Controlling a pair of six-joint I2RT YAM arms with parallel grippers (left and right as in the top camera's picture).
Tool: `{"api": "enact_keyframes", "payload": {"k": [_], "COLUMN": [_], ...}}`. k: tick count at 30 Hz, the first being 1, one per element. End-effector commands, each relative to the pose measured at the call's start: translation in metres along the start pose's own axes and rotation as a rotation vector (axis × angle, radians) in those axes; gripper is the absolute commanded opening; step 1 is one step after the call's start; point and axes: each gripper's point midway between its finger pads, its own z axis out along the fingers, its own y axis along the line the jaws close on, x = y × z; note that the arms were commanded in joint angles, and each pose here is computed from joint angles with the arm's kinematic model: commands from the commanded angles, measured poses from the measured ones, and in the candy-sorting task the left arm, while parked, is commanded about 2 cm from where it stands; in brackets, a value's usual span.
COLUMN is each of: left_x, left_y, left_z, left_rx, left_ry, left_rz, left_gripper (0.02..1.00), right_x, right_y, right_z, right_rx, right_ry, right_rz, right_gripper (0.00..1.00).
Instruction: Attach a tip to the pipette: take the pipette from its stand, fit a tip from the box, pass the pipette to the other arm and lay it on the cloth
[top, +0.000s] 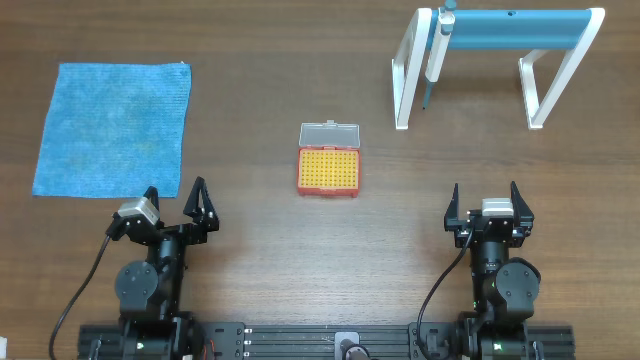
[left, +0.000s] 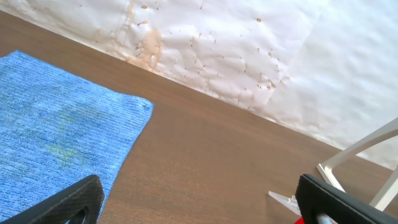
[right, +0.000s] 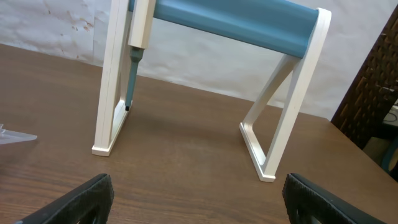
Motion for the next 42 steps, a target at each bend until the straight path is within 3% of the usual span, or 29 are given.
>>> {"api": "enact_keyframes", "payload": {"k": [1,27,30,40,42], "left_x": [0.001,0.001,0.001,0.001,0.001], "left_y": [0.001,0.001,0.001,0.001,0.001], "left_z": [0.0,0.0,0.0,0.0,0.0], "left_rx": [0.0,0.0,0.0,0.0,0.0], "left_ry": [0.002,0.002,0.002,0.002,0.002], "left_rz": [0.016,0.016,0.016,0.016,0.016], "left_gripper": [0.998,0.998,0.998,0.998,0.998], "right_x": [0.0,0.0,0.001,-0.02,-0.035], "right_y": [0.001,0.001,0.001,-0.004,0.004], "right_z": [0.0,0.0,0.0,0.0,0.007], "right_rx": [-0.004,-0.009,-0.009,-0.008,-0.074], "right_ry": [-0.002,-0.003,-0.001,-0.013,-0.013], "right_rz": [-0.01,-0.009,0.14,0.15,0.153], "right_gripper": [0.879,0.879,0.879,0.879,0.879]}}
